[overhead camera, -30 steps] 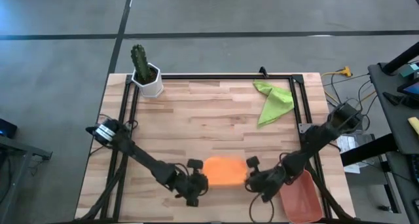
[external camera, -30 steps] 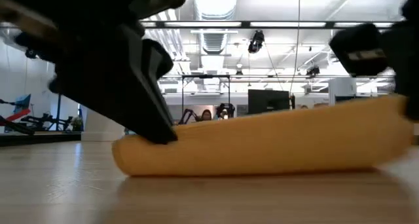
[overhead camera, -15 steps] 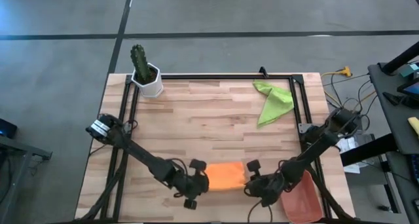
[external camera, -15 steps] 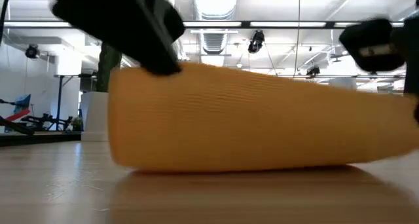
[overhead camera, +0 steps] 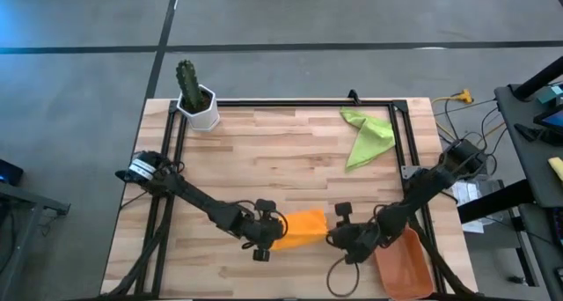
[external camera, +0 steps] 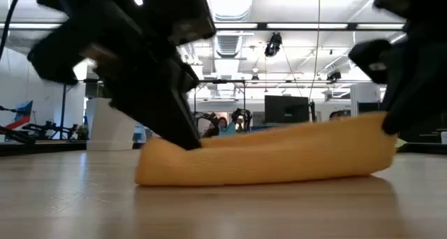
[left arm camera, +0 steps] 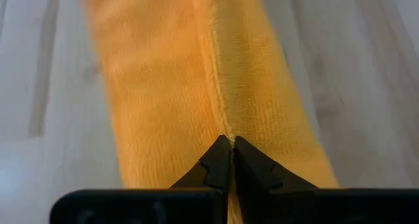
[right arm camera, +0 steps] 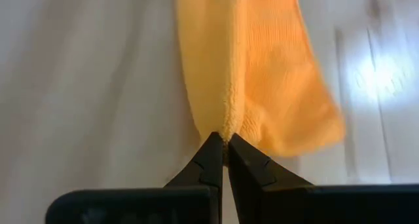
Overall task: Roll microfiber towels into tight, uniform cylinder then place into a basket
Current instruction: Roll the orange microfiber cloth
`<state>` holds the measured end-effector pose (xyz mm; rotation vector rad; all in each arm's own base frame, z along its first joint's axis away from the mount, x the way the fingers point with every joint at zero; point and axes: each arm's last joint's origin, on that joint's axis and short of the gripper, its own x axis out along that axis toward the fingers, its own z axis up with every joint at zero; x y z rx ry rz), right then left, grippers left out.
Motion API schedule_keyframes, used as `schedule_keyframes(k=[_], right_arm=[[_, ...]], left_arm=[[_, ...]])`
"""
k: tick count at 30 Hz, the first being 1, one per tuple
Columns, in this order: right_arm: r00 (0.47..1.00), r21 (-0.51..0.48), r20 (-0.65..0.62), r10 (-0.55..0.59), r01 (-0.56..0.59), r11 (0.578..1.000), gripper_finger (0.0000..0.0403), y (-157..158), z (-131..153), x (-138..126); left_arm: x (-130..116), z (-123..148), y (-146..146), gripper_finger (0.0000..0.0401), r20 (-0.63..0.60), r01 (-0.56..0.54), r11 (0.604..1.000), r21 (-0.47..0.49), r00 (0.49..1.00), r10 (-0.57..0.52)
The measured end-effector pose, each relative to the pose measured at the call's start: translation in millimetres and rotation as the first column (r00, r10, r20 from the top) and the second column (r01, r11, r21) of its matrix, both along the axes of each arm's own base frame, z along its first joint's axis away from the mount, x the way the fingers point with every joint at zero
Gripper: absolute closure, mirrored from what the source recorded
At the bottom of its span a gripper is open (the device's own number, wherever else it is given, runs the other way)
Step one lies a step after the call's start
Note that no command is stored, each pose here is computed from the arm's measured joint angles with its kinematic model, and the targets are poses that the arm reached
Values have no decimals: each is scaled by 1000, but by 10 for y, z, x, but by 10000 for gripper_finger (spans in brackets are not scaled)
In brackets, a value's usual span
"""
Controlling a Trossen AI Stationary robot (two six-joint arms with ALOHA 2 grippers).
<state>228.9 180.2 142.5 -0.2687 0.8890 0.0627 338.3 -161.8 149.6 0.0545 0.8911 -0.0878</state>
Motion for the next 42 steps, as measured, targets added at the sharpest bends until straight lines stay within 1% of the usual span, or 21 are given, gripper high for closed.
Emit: schedule_keyframes(k=[2, 5, 9, 12, 16, 21, 24, 27, 28, 30, 33, 35, 38, 42], right_arm=[[1000, 0, 0, -21, 21, 1000, 394, -65, -39, 28], [998, -11, -12, -54, 53, 999, 394, -181, -105, 37], [999, 1, 16, -38, 38, 999, 394, -246, -176, 42], [999, -17, 33, -10, 10, 1000, 394, -253, -187, 47], [998, -73, 59, 28, -24, 997, 394, -242, -130, 78], [992, -130, 102, 79, -65, 989, 394, -239, 14, 149], [987, -154, 124, 98, -78, 985, 394, -282, 106, 206], [988, -181, 125, 90, -66, 981, 394, -391, 132, 279], [989, -180, 124, 75, -52, 982, 394, -440, 129, 315], [993, -147, 97, 61, -46, 988, 394, -546, 94, 380], [996, -45, 25, 88, -87, 995, 394, -668, -4, 455], [995, -2, -9, 97, -97, 995, 394, -706, -66, 482], [995, -2, -32, 94, -94, 996, 394, -725, -148, 507], [996, -11, -18, 90, -90, 996, 394, -767, -206, 567]], left_arm=[[-24, -59, 29, 401, -15, -6, 1000, 10, 1000, 6], [-20, -121, 47, 401, -16, -30, 1000, -6, 999, 30], [-28, -123, 29, 401, -10, -26, 1000, -12, 1000, 25], [-49, -86, -36, 401, 12, -10, 999, -30, 1000, 11], [-86, 5, -160, 401, 41, 21, 999, -41, 999, -19], [-123, 64, -270, 401, 53, 37, 998, -58, 998, -34], [-140, 83, -316, 401, 62, 48, 997, -61, 997, -44], [-151, 93, -330, 401, 67, 45, 997, -59, 997, -41], [-154, 95, -329, 401, 66, 41, 998, -58, 997, -37], [-159, 91, -329, 401, 63, 25, 998, -63, 998, -21], [-192, 45, -308, 401, 33, 4, 998, -62, 999, -2], [-219, 0, -290, 401, 17, -10, 998, -64, 1000, 11], [-252, -55, -265, 401, 7, -37, 997, -66, 999, 38], [-280, -99, -249, 401, -6, -65, 995, -81, 998, 65]])
